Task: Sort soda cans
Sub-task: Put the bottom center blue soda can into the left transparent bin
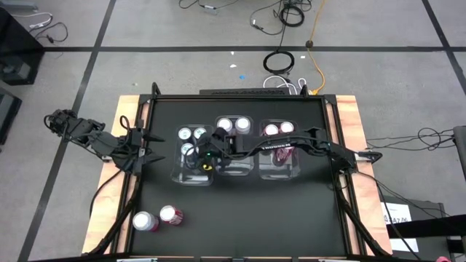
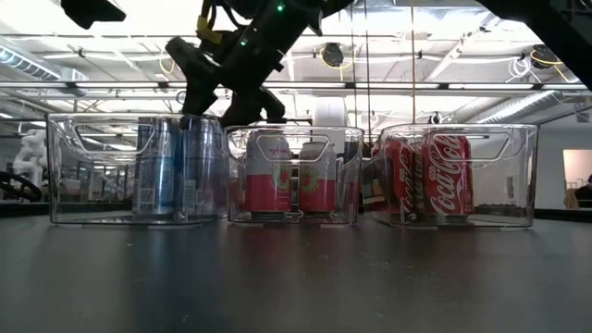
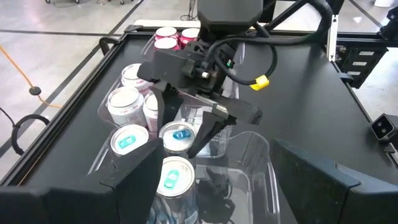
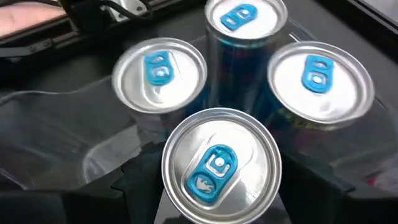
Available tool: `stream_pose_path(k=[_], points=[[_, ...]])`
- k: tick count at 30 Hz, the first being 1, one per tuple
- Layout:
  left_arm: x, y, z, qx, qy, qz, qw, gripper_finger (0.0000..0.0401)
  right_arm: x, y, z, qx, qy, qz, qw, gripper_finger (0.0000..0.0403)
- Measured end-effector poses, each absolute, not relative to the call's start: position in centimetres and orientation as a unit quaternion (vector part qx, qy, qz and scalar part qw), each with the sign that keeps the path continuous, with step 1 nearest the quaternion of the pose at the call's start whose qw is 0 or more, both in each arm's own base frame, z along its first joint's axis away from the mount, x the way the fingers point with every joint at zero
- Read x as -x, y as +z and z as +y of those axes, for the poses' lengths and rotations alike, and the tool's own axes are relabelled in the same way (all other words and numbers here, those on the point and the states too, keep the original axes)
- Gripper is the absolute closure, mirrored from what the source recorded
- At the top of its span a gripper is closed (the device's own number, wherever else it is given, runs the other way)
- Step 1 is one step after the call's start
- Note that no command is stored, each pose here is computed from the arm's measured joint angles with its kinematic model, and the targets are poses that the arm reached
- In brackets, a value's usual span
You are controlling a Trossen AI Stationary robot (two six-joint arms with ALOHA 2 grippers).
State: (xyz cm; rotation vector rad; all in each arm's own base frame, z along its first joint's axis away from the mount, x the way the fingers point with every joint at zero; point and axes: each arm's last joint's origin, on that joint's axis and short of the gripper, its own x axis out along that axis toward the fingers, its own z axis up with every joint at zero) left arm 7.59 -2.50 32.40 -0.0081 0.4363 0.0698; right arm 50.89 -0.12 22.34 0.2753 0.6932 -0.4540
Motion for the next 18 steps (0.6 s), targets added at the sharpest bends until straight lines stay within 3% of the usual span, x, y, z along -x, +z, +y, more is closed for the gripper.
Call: stream_pose_path(k=[18], points=[[-7.60,32.40,-2.50,0.004,0.034,0.217,0.976,0.0097,-50.53,23.08,-0.49,-0.129,-0.225,0.334,0.906,0.0138]])
